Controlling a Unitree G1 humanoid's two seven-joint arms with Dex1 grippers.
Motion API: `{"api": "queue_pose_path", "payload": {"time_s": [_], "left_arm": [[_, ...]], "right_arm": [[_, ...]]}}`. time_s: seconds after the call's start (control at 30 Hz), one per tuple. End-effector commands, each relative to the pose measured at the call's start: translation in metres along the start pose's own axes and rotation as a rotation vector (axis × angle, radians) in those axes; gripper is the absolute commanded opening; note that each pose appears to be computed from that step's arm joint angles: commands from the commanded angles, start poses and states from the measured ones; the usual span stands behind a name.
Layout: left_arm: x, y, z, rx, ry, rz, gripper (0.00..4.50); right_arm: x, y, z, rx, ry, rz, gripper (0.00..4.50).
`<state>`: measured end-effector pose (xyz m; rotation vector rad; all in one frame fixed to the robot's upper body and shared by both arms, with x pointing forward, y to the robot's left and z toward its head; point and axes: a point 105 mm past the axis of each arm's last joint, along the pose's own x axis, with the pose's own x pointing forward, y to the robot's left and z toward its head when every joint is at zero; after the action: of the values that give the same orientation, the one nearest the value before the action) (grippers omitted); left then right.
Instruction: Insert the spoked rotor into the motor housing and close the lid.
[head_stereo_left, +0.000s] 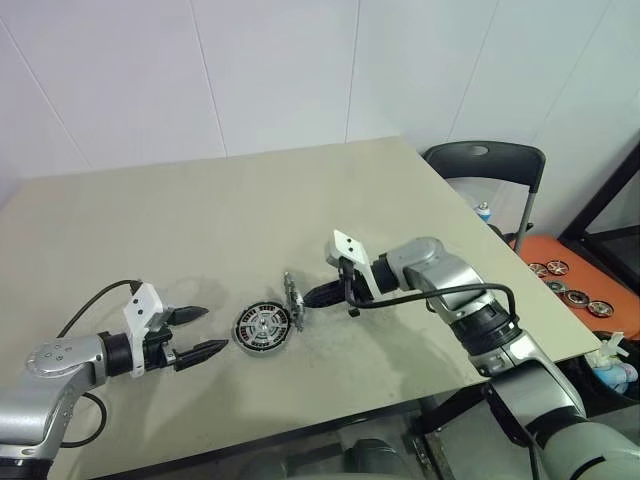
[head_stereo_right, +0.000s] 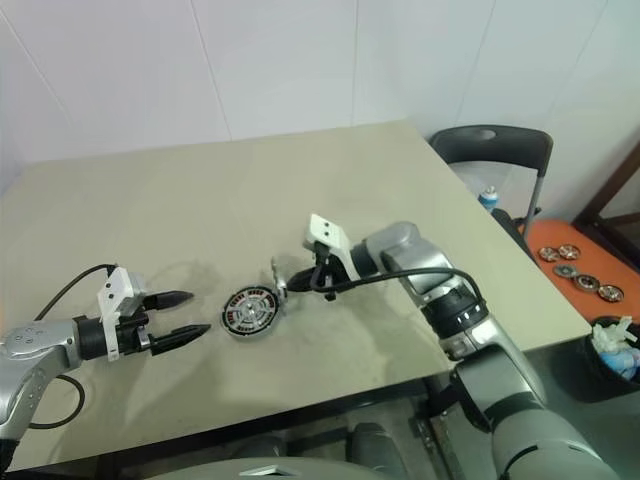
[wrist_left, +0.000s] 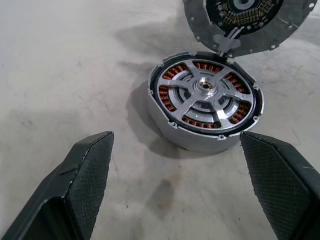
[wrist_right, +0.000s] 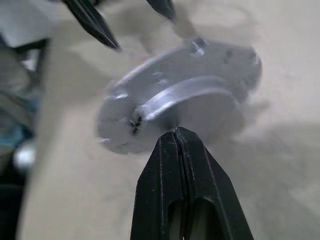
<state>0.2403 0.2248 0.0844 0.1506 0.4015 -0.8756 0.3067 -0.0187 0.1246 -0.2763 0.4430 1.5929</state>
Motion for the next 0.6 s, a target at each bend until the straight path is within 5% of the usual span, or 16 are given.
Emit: {"api": "queue_pose_path", "payload": {"time_s": [0.03,0.33,0.6], "left_arm": [[-0.003,0.002,0.010,0.044,-0.022,0.016,4.30],[-0.004,0.000,0.009,0.039,-0.026,0.027,4.30],[-0.005,-0.002,0.009,0.034,-0.032,0.040,4.30]], "right_arm": [[0.020,0.004,0.039,-0.109,-0.053,0.054,0.01],[0.038,0.003,0.046,-0.168,-0.031,0.102,0.01],[0.051,-0.008,0.015,-0.149,0.067,0.091,0.01]]}}
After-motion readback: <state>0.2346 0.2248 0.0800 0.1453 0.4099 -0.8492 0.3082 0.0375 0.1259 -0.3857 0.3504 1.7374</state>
